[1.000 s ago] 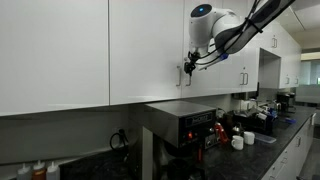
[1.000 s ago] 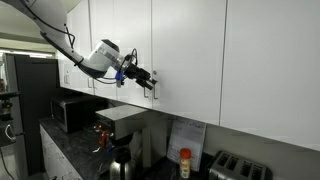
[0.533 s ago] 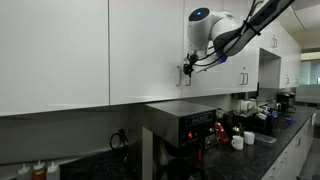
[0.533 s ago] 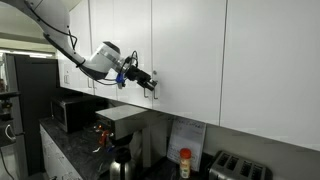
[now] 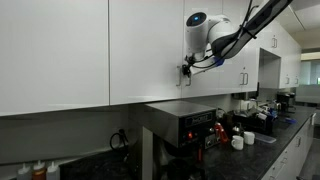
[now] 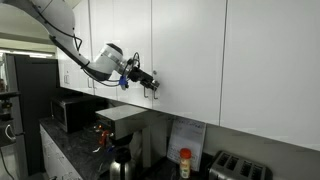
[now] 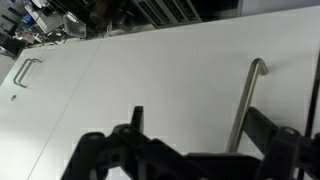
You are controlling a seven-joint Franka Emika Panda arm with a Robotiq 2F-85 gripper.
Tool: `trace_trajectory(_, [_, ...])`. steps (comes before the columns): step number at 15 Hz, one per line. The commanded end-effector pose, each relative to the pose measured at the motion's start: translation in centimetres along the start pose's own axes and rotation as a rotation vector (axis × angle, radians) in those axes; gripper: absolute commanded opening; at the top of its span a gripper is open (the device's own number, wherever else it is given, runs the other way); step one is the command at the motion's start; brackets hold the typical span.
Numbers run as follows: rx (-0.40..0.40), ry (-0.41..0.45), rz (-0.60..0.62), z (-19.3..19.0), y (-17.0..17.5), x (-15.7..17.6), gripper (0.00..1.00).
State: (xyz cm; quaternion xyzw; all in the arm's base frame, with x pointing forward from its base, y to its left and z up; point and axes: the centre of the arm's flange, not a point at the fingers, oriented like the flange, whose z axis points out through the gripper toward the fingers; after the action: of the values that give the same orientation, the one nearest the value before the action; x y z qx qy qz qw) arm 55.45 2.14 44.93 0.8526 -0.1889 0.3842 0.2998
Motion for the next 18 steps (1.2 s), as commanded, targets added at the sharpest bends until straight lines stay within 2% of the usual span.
trace_trajectory(1, [-0.042, 0.028, 0.005, 0.9, -0.5, 0.4, 1.00])
trace_trajectory(7, [-0.107, 0.037, -0.001, -0.8, 0.5, 0.1, 1.00])
trace_trajectory(18, [-0.172, 0.048, 0.026, -3.8, 2.6, -1.0, 1.00])
